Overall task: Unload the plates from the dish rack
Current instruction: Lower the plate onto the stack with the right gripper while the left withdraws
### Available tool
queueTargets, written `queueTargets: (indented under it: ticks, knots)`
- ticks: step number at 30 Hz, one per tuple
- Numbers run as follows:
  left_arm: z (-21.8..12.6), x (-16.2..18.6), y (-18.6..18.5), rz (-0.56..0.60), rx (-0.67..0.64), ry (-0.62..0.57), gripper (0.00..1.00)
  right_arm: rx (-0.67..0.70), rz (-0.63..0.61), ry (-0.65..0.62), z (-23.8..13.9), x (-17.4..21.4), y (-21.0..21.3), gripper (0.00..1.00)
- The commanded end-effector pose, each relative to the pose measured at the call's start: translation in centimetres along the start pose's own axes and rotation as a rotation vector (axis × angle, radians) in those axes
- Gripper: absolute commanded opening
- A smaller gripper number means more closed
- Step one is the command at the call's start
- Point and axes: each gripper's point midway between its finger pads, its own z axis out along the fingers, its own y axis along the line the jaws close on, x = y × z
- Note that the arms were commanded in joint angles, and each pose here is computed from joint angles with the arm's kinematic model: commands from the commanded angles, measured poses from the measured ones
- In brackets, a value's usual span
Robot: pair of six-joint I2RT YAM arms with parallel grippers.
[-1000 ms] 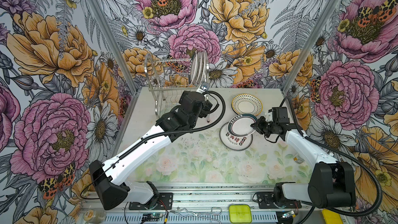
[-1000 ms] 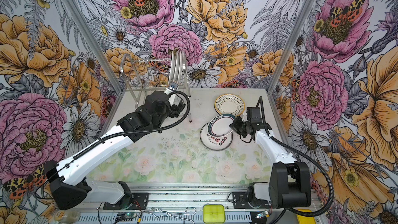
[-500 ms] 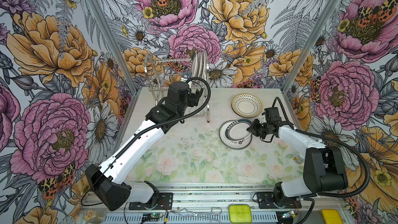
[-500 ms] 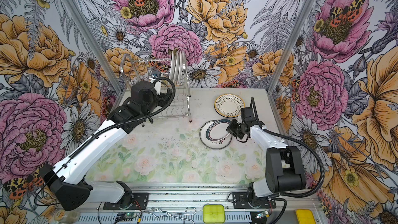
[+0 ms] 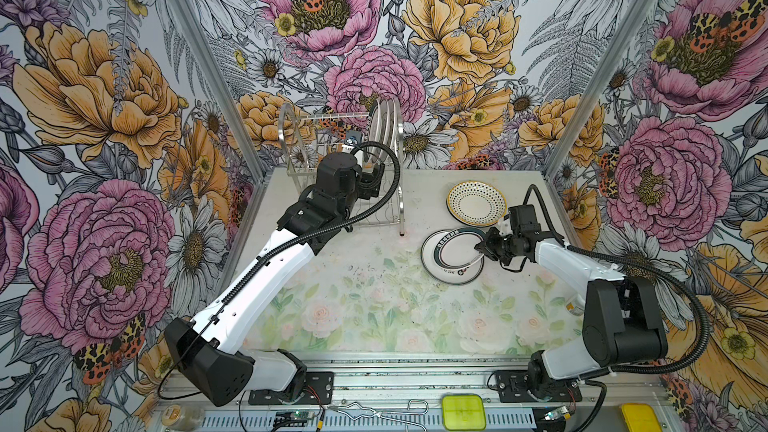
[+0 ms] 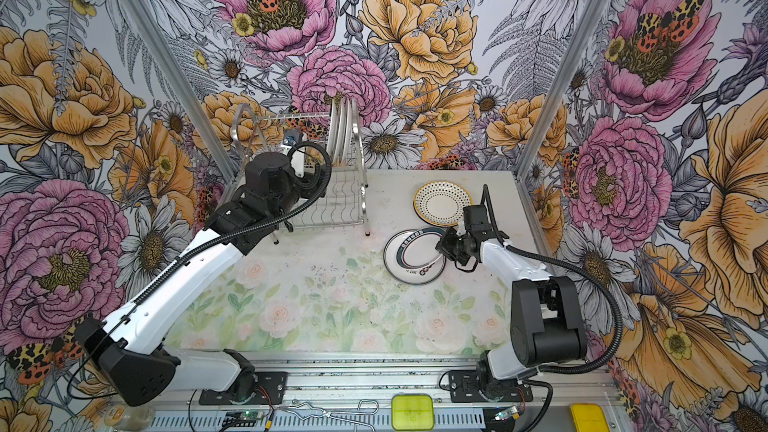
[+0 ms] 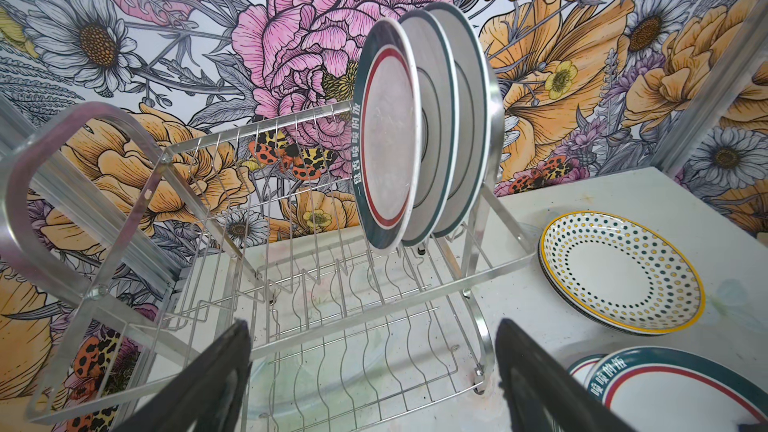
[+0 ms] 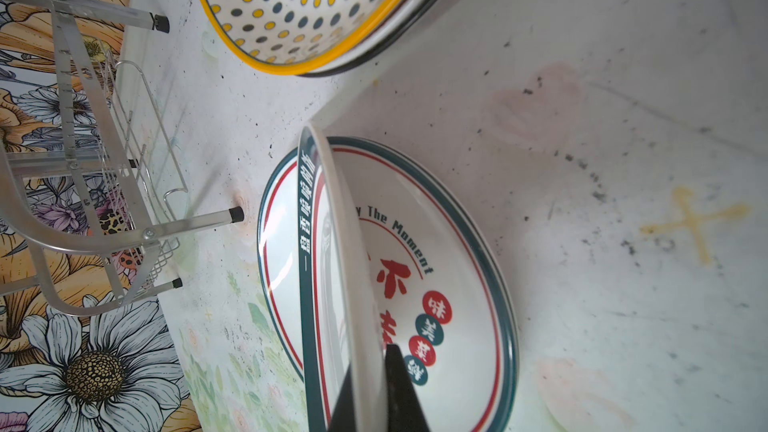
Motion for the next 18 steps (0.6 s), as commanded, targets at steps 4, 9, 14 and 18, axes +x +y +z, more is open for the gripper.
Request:
queueTargets:
  ticks: [4, 9, 14, 18]
  knots:
    - [0.1, -0.6, 0.5, -0.003, 0.000, -0.038, 0.92, 0.027, 0.002, -0.011, 0.1, 0.0, -0.2, 0.13]
    - [-0.1, -0.7, 1.1, -0.012, -0.008, -0.051, 0.92, 0.062, 0.009, 0.004, 0.3, 0.7, -1.0, 0.22]
    - [-0.1, -0.6, 1.4, -0.017, -0.005, -0.051, 0.92, 0.074, 0.013, 0.009, 0.4, 1.2, -1.2, 0.27]
    - [-0.2, -0.5, 1.4, -0.017, 0.001, -0.054, 0.92, 0.099, 0.009, 0.013, 0.5, 1.6, -1.4, 0.39]
